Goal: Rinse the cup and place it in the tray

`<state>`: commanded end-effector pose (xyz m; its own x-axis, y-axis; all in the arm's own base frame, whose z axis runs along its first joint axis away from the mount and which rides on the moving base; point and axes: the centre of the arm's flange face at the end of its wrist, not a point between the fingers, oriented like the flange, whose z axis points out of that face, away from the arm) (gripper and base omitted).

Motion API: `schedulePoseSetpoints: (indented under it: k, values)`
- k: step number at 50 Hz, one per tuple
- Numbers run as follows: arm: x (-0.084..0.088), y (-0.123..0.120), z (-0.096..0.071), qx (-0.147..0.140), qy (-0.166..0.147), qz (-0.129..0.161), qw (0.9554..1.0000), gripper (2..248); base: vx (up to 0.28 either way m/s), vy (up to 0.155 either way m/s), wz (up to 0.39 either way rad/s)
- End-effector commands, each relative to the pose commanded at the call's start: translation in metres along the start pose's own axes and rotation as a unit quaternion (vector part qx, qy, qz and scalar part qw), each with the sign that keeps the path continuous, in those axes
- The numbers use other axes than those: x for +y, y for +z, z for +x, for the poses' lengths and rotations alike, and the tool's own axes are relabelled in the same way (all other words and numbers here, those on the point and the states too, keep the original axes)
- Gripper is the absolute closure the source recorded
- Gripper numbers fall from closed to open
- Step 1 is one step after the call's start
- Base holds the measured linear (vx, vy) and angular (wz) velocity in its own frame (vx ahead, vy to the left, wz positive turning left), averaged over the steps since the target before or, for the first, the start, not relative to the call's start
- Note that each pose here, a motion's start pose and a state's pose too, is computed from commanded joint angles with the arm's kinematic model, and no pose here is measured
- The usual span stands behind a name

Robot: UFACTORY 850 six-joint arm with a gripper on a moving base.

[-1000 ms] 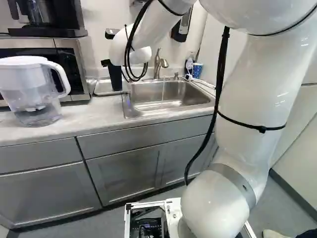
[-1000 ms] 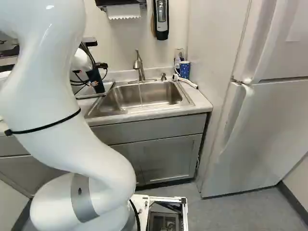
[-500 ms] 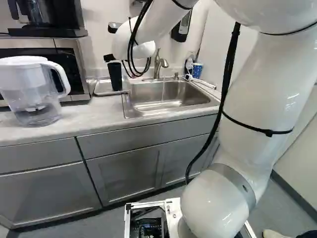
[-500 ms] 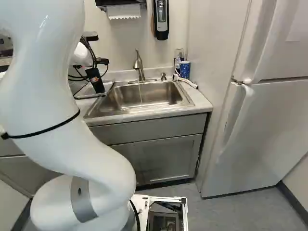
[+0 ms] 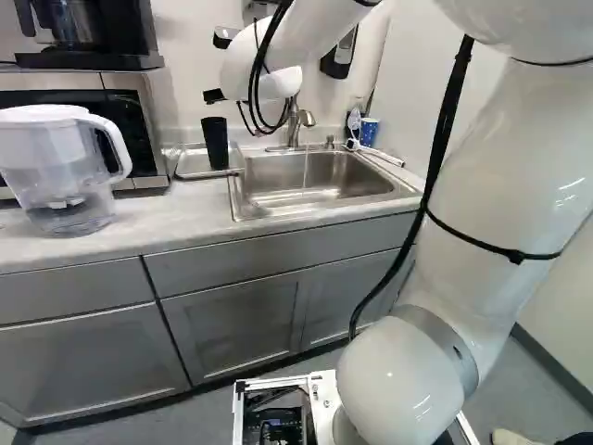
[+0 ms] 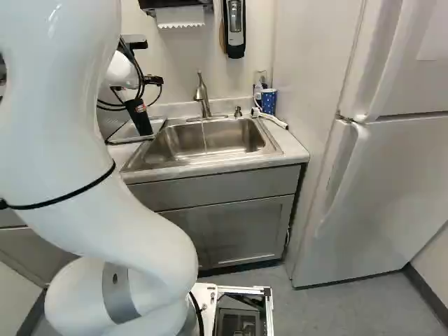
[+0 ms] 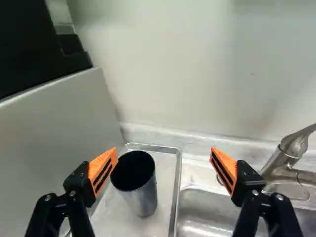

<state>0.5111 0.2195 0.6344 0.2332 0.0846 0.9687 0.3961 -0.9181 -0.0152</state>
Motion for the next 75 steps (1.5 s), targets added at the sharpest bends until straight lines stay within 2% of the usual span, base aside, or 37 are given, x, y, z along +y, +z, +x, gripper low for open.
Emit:
schedulePoseSetpoints:
  k: [14, 34, 75]
  values:
    - [0.017, -0.006, 0.014, 0.012, 0.004, -0.015, 0.9998, 3, 0.000, 0.000, 0.000]
    - [0.046, -0.010, 0.033, 0.015, 0.010, -0.041, 0.9990, 3, 0.000, 0.000, 0.000]
    - [0.114, 0.002, 0.077, 0.024, 0.022, -0.096, 0.9949, 3, 0.000, 0.000, 0.000]
